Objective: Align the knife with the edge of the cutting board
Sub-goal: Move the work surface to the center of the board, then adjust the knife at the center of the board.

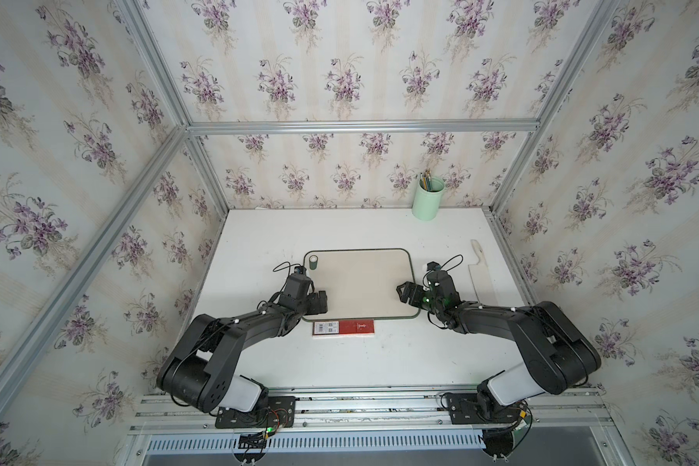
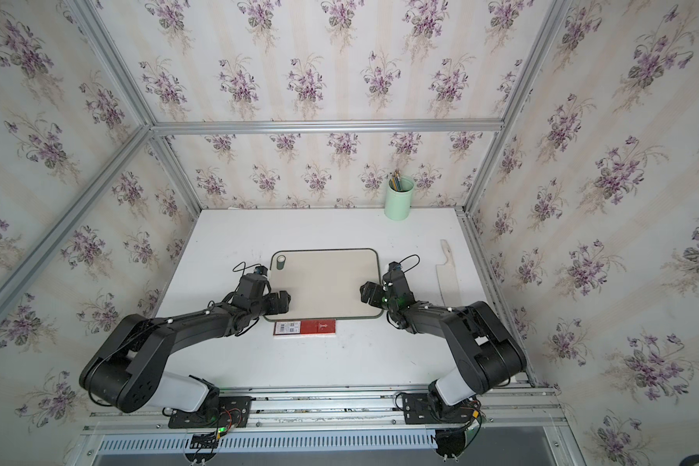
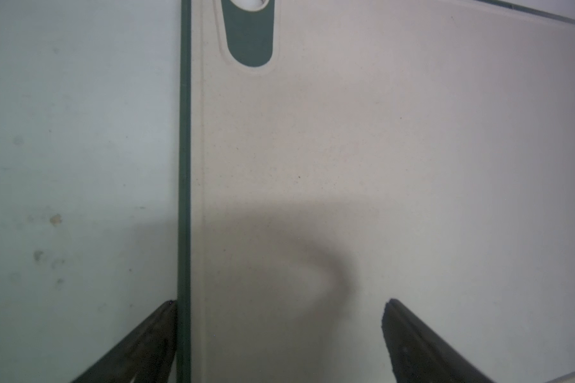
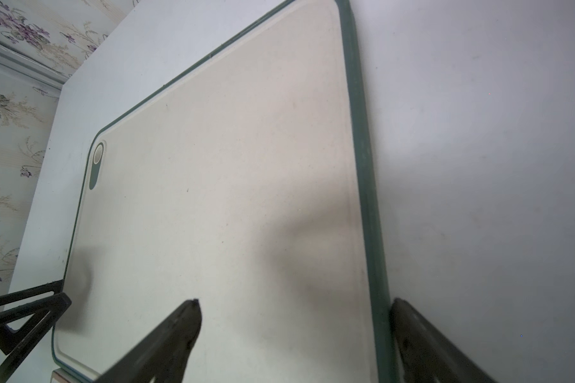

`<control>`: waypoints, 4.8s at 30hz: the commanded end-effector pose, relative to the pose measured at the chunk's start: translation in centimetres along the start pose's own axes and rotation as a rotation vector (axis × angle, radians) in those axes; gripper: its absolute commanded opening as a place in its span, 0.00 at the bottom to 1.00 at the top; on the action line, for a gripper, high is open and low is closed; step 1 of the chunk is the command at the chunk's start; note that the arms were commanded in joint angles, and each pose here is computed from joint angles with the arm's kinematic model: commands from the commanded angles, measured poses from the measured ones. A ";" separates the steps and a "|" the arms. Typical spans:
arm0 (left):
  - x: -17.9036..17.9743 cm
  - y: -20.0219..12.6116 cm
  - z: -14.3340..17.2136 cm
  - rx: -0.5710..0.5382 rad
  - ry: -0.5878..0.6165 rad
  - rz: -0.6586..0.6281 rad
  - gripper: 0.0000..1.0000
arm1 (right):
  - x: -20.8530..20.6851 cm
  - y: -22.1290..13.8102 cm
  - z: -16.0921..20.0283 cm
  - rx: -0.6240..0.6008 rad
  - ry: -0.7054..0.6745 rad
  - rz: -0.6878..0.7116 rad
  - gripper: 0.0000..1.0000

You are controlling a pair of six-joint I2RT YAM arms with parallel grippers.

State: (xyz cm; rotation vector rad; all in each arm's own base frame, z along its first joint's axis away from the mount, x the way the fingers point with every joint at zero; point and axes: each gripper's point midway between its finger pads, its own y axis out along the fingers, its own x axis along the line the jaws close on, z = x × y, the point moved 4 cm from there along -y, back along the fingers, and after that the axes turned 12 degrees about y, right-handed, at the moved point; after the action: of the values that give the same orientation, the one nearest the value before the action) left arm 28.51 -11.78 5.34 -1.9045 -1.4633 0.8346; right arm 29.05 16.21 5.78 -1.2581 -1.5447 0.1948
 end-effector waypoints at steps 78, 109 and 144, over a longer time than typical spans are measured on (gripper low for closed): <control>4.0 -10.6 -0.9 -0.158 -0.061 -0.194 1.00 | -13.7 -0.9 -31.1 -0.218 0.410 0.564 0.98; 3.6 -10.5 -0.8 -0.158 -0.057 -0.164 1.00 | -22.1 -0.5 -24.7 -0.030 0.632 0.628 0.24; 3.7 -11.5 -0.6 -0.209 -0.057 -0.161 1.00 | -12.5 -6.2 -24.3 0.210 -1.035 0.648 0.92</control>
State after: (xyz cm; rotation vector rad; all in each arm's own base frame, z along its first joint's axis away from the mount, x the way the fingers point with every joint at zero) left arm 22.75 -5.69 13.92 -1.8911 -1.7675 0.6965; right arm 43.78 -6.14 13.12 -1.6224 -1.7833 1.2815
